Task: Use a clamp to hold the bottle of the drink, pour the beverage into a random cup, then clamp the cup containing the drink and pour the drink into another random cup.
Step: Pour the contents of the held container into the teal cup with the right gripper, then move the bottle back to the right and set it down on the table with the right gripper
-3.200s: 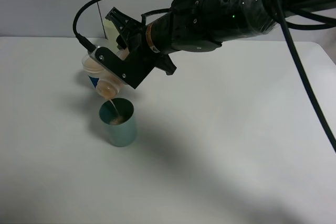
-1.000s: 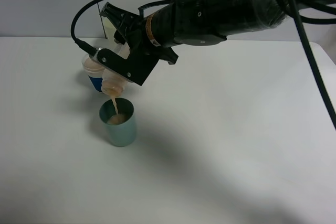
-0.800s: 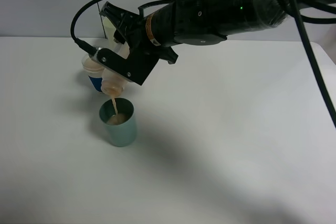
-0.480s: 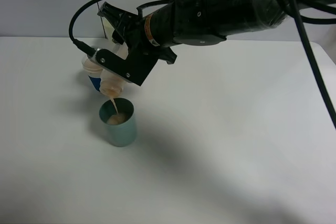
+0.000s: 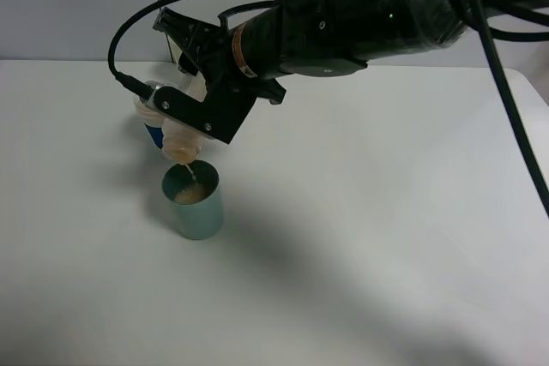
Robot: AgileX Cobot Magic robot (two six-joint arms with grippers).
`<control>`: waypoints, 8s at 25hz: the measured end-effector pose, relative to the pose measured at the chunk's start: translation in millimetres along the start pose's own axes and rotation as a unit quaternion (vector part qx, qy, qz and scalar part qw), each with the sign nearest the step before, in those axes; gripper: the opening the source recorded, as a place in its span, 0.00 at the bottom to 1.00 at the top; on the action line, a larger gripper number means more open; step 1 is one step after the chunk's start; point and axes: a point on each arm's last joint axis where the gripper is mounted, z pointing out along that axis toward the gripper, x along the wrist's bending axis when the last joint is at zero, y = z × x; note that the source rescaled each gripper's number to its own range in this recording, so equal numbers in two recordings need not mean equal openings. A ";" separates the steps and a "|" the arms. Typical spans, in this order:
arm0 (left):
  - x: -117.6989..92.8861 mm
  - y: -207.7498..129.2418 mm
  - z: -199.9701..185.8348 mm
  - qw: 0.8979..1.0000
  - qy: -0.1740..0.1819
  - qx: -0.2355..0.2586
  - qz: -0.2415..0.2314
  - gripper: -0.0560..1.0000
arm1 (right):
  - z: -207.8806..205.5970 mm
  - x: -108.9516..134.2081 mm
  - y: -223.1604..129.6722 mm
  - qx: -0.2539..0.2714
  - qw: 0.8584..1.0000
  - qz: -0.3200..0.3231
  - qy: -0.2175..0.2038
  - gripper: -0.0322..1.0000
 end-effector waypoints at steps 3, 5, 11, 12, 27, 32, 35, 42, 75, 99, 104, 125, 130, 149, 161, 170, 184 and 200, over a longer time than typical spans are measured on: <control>0.0 0.0 0.0 1.000 0.000 0.000 0.000 0.85 | -0.1 -1.5 1.8 -0.002 1.000 -0.004 -0.003 0.03; 0.0 0.0 0.0 1.000 0.000 0.000 0.000 0.85 | -0.4 -2.0 1.9 -0.002 1.000 -0.004 -0.003 0.03; 0.0 0.0 0.0 1.000 0.000 0.000 0.000 0.85 | -0.5 -2.2 1.9 -0.002 1.000 -0.006 -0.004 0.03; 0.0 0.0 0.0 1.000 0.000 0.000 0.000 0.85 | -0.5 -2.2 1.9 -0.002 1.000 -0.006 -0.004 0.03; 0.0 0.0 0.0 1.000 0.000 0.000 0.000 0.85 | -0.5 -3.0 2.2 -0.004 1.000 -0.006 -0.009 0.03; 0.0 0.0 0.0 1.000 0.000 0.000 0.000 0.85 | -0.5 -3.2 2.3 -0.004 1.000 -0.006 -0.010 0.03; 0.0 0.0 0.0 1.000 0.000 0.000 0.000 0.85 | -0.5 -4.9 2.8 -0.007 1.000 -0.006 -0.019 0.03; 0.0 0.0 0.0 1.000 0.000 0.000 0.000 0.85 | -0.6 -5.8 3.1 -0.008 1.000 -0.014 -0.024 0.03; 0.0 0.0 0.0 1.000 0.000 0.000 0.000 0.85 | -0.9 -9.5 4.3 -0.012 0.996 -0.076 -0.046 0.03; 0.0 0.0 0.0 1.000 0.000 0.000 0.000 0.85 | -1.2 -12.9 4.9 -0.015 0.997 -0.051 -0.063 0.03; 0.0 0.0 0.0 1.000 0.000 0.000 0.000 0.85 | -1.2 -12.8 4.3 -0.015 0.998 -0.003 -0.061 0.03; 0.0 0.0 0.0 1.000 0.000 0.000 0.000 0.85 | -0.2 7.2 -8.6 -0.007 0.965 0.263 0.007 0.03; 0.0 0.0 0.0 1.000 0.000 0.000 0.000 0.85 | -0.1 20.7 -25.5 0.009 0.921 0.388 0.014 0.03; 0.0 0.0 0.0 1.000 0.000 0.000 0.000 0.85 | -7.7 72.5 -83.8 0.078 0.680 0.729 0.002 0.03; 0.0 0.0 0.0 1.000 0.000 0.000 0.000 0.85 | -26.2 100.5 -118.2 0.112 0.563 0.819 -0.017 0.03; 0.0 0.0 0.0 1.000 0.000 0.000 0.000 0.85 | -50.0 120.2 -143.5 0.131 0.520 0.844 -0.021 0.03; 0.0 0.0 0.0 1.000 0.000 0.000 0.000 0.85 | -56.7 159.0 -117.4 0.178 0.528 0.830 -0.006 0.03; 0.0 0.0 0.0 1.000 0.000 0.000 0.000 0.85 | -73.5 199.7 -122.2 0.212 0.463 0.861 0.002 0.03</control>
